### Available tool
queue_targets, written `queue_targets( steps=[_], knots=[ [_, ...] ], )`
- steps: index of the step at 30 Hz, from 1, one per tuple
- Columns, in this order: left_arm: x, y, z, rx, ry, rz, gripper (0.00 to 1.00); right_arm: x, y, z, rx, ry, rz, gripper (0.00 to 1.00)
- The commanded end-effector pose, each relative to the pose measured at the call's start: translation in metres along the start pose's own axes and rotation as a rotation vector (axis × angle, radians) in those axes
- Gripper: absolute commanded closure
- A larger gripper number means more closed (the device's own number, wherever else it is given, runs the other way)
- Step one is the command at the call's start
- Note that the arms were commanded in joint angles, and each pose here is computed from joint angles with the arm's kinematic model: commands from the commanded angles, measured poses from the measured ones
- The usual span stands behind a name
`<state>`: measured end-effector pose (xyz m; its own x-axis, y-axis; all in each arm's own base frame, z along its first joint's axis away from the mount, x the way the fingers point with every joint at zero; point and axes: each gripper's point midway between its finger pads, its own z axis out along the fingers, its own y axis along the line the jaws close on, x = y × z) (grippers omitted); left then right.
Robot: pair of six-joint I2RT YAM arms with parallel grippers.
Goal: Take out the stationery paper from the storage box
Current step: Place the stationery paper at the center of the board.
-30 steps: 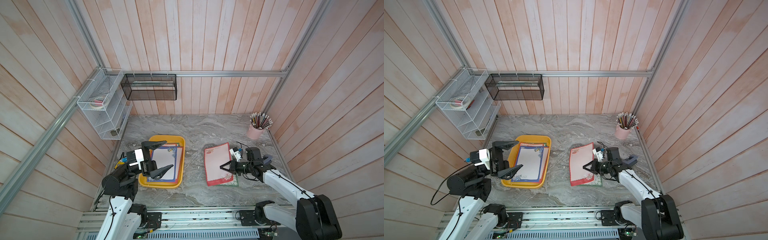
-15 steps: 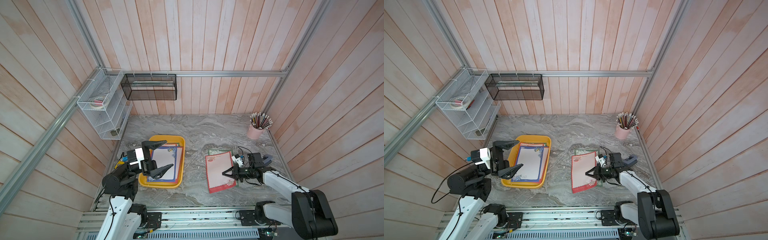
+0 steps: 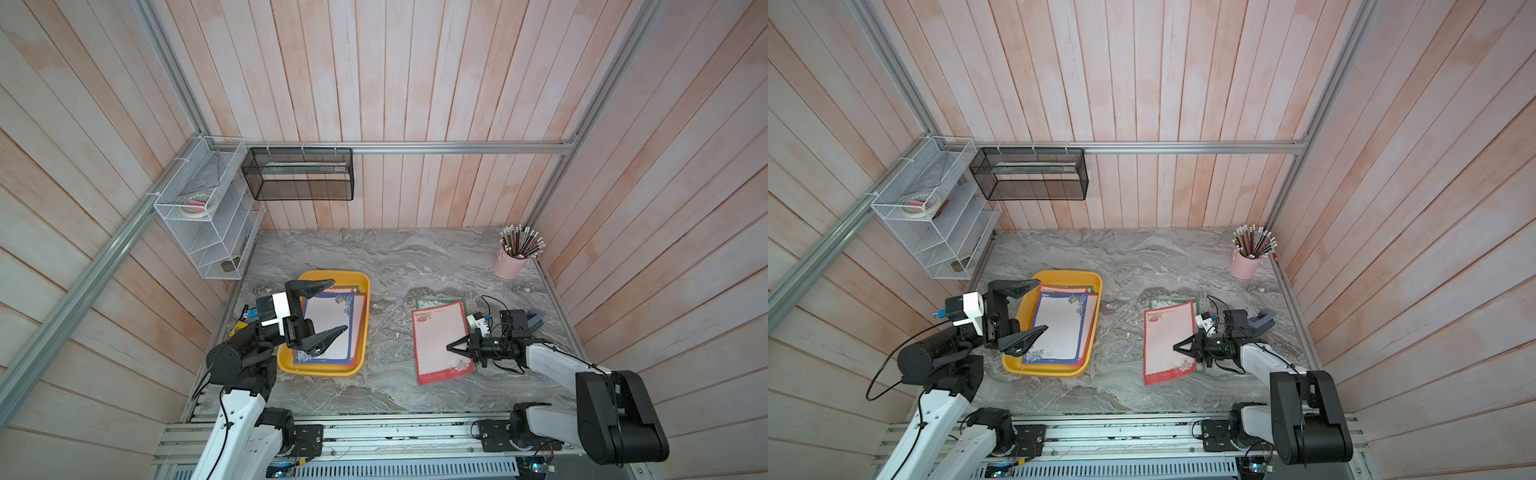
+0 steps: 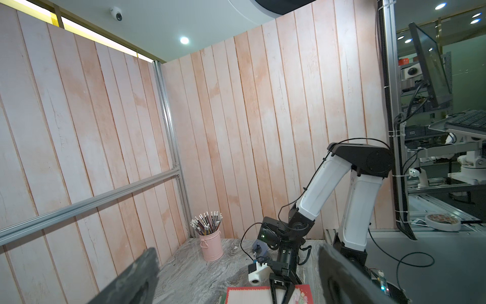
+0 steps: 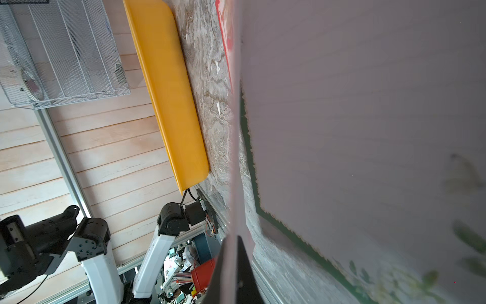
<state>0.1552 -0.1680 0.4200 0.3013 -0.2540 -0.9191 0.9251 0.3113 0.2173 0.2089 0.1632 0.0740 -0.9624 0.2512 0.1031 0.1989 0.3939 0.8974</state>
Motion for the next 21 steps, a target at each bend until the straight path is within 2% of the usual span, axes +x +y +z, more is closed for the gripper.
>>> queue_targets(
  steps=[1, 11, 21],
  knots=[
    [-0.001, -0.001, 0.000, 0.007, 0.007, 0.005, 0.04, 0.002, 0.003, -0.001, -0.041, 0.009, 0.036, 1.00],
    [0.000, 0.002, 0.000, -0.010, 0.028, 0.012, 0.04, -0.003, -0.006, -0.004, -0.014, -0.021, 0.056, 0.99],
    [-0.001, 0.001, 0.000, -0.013, 0.029, 0.015, 0.04, -0.012, -0.010, -0.005, 0.044, -0.037, 0.050, 0.94]
  ],
)
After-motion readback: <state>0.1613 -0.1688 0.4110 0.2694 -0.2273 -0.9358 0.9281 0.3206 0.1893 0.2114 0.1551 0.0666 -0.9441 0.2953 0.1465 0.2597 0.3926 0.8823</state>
